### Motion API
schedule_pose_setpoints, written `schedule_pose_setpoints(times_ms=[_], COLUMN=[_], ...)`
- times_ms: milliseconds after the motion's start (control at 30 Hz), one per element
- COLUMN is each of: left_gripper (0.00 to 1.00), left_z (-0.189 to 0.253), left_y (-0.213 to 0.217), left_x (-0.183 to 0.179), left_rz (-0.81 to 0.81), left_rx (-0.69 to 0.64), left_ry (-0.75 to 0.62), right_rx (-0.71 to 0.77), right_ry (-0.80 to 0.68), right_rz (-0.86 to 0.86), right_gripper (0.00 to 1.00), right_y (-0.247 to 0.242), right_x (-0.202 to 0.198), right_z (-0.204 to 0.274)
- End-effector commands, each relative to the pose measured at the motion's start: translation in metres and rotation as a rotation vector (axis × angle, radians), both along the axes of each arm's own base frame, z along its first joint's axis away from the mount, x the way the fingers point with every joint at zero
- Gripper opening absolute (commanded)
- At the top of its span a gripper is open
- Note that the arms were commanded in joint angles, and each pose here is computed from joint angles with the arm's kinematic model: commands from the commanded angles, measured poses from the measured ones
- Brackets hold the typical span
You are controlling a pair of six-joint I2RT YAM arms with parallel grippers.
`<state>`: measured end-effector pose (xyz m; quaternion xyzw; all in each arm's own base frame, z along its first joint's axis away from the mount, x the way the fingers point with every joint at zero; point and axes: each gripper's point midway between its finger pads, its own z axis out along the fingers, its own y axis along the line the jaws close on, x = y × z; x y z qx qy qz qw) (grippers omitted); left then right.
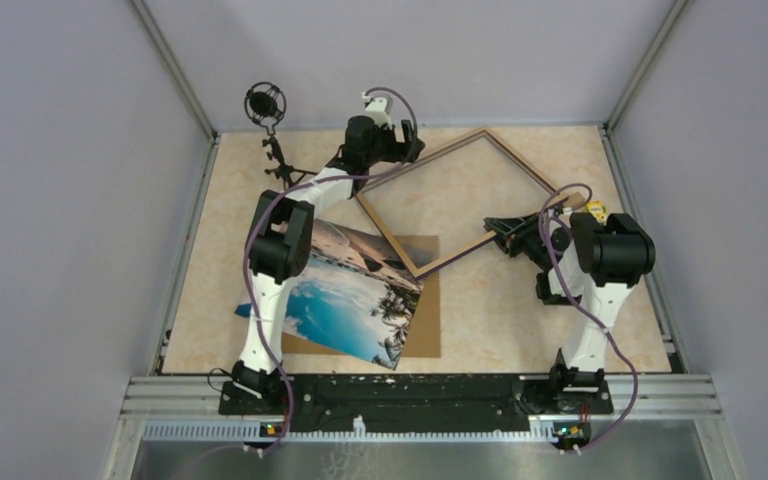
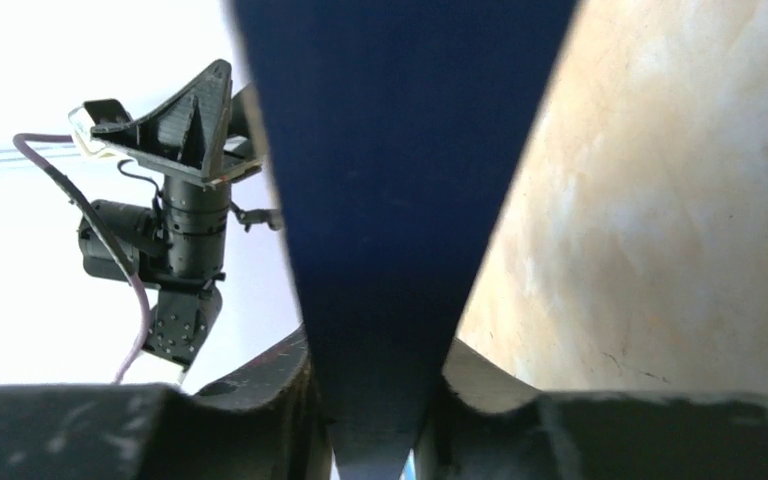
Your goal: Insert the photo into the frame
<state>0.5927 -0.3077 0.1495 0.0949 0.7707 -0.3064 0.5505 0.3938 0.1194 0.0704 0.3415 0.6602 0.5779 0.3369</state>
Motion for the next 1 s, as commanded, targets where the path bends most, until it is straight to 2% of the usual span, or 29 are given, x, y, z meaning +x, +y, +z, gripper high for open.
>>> schedule_pose_setpoints(times_ms=[0,100,233,433,633,733,867,967], left_gripper=[0.98,0.98,0.98,0.98,0.98,0.98,0.98,0.98], left_z=[0.020,0.011,0.009,0.002,-0.001,0.001,0.002,0.002], left_y=[-0.008,-0.008,-0.001,0.004,0.001,0.000,0.000,0.000], left_x=[0.005,0.008,0.012,0.012,0.008,0.009,0.008,0.008], left_rz=[-0.059,-0.057,-0.042,-0.027,-0.041,-0.049,-0.052,-0.055], left_rx=[-0.035,-0.045,-0.045,-0.030,-0.055,-0.057,-0.055,-0.054], left_ry=[-0.093,-0.078,-0.071,-0.071,-0.061,-0.071,-0.075,-0.078], right_rx=[-0.066,-0.080,-0.090,-0.110,-0.117,-0.119,-0.113,-0.095], right_ry=[-0.360,-0.384,-0.385,-0.393,-0.417,-0.428,-0.456,-0.480], right_rz=[0.033,0.036,0.007,-0.069,-0.158,-0.158,-0.129,-0.114], right_gripper=[0.24,0.28,0.50,0.62,0.65,0.63,0.52,0.54], right_y=[0.002,0.002,-0.003,-0.021,-0.034,-0.034,-0.030,-0.027], right_x=[0.002,0.001,0.003,0.014,0.024,0.023,0.019,0.014], right_z=[0.071,0.077,0.077,0.077,0.088,0.091,0.102,0.116])
